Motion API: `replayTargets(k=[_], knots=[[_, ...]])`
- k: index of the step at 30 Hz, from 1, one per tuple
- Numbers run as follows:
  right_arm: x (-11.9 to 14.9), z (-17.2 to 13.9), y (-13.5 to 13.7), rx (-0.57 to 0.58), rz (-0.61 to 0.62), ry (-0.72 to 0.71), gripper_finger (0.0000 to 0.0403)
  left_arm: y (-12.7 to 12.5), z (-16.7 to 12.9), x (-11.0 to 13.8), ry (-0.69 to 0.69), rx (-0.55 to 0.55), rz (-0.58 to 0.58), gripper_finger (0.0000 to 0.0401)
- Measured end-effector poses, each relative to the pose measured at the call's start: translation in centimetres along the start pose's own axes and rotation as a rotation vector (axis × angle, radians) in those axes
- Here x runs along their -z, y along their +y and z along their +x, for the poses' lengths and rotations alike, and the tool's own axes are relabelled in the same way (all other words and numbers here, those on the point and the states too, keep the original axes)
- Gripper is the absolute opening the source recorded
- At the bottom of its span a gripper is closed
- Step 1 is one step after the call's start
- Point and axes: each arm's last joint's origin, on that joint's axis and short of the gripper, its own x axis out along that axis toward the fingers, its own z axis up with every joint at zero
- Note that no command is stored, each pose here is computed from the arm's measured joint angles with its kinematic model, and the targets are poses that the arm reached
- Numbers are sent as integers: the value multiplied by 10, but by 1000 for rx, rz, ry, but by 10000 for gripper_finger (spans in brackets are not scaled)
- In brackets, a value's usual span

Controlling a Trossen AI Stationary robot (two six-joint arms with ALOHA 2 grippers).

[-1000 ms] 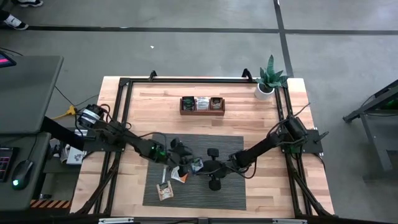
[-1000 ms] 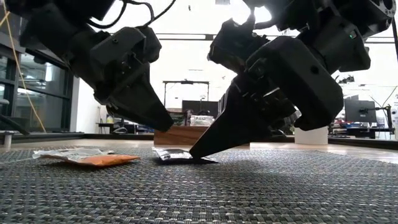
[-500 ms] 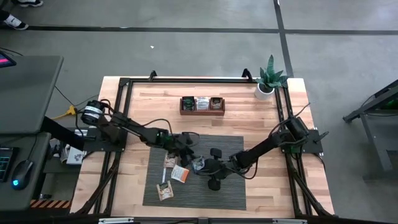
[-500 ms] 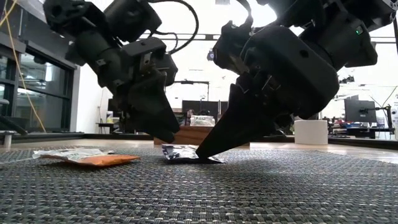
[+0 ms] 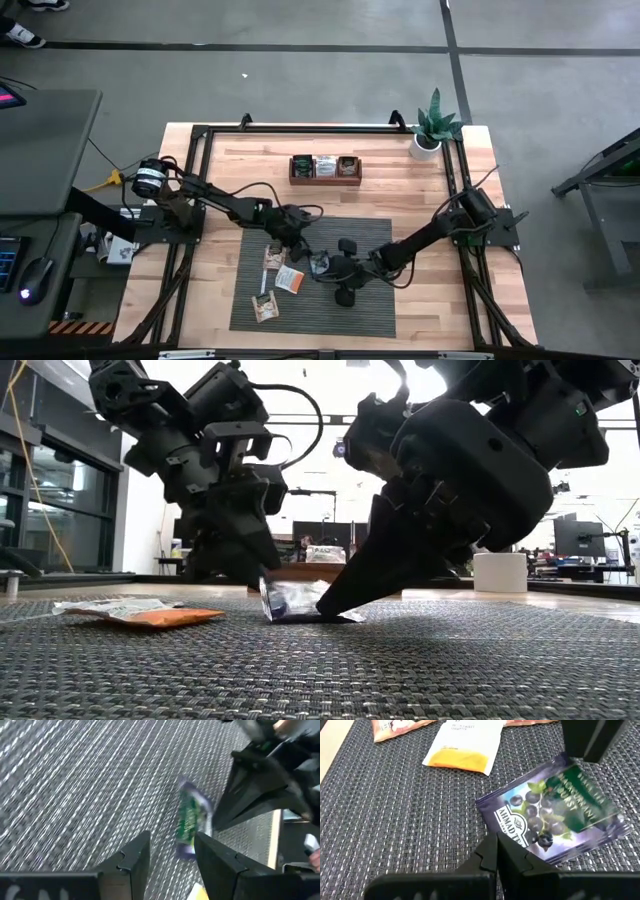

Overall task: Pick & Place Tea
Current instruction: Put the purple tea bag into the left compartment of the wooden organizer

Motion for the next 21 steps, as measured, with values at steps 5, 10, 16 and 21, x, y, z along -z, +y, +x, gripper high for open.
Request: replayTargets(k=[5,10,16,21], knots=[[1,0,1,-8,-3,5,0,2,0,2,20,-17,-18,151],[2,0,1,-8,-4,5,0,2,0,0,8,-11,-28,151],[2,0,1,-6,-4,4,0,0,0,-1,-7,7,-22,151],[2,0,1,-5,-4,3,0,-1,0,-1,7,28,-21,151]])
